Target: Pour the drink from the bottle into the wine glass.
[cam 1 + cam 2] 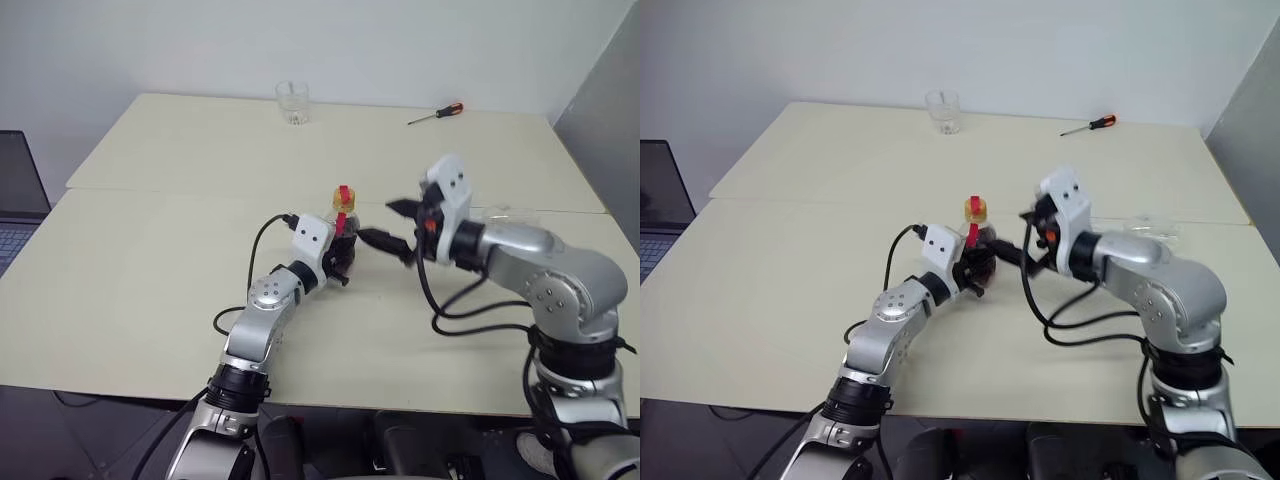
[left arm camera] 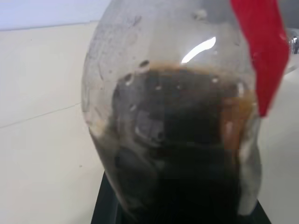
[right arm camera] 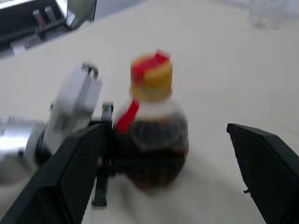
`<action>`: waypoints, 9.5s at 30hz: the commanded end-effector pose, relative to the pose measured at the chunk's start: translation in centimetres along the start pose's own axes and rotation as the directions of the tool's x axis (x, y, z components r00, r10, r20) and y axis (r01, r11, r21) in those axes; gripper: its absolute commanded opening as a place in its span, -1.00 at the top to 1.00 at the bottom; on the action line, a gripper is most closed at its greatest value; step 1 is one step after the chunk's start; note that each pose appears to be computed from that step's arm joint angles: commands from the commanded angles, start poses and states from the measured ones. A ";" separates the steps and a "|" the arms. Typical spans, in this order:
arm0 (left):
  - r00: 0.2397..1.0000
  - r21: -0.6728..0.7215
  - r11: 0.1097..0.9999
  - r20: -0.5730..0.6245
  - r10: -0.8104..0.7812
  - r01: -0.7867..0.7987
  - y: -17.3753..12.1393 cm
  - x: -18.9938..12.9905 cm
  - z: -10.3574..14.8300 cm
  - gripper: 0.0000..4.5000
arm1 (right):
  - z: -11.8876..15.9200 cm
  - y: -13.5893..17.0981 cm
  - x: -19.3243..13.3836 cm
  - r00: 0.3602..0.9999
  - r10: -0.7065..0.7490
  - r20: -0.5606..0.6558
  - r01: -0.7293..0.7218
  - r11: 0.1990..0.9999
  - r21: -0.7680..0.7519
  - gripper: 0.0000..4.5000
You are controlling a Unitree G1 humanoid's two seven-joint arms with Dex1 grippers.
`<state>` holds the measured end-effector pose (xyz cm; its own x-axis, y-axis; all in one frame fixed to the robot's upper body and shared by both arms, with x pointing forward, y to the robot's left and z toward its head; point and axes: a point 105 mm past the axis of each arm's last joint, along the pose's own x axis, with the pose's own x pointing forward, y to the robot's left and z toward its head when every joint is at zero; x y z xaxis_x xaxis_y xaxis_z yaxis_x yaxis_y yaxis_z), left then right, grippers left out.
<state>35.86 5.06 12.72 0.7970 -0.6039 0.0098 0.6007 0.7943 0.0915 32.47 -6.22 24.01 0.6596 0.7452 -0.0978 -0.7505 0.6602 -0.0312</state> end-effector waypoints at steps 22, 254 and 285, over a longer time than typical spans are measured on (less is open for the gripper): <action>0.976 0.071 0.997 0.217 -0.017 0.002 -0.8 0.2 4.8 0.65 | 3.7 1.7 4.3 0.987 -0.047 0.155 0.039 0.998 0.052 -1.00; 0.630 -0.140 0.620 -0.037 0.776 -0.772 17.8 -15.1 -5.6 -0.98 | -1.4 4.9 -2.2 0.919 0.381 -0.106 -0.391 0.915 -0.097 -1.00; 0.960 0.049 0.967 -0.145 -0.240 0.249 0.6 -6.8 1.1 -0.98 | -7.1 -8.9 -5.1 0.760 -0.621 -0.193 0.436 0.266 0.860 -1.00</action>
<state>30.78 10.34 11.74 0.6562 -0.7265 -0.2040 0.7522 0.6515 0.0993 35.37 -15.63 17.13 0.9489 0.2003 -0.2437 0.0593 0.6454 0.7615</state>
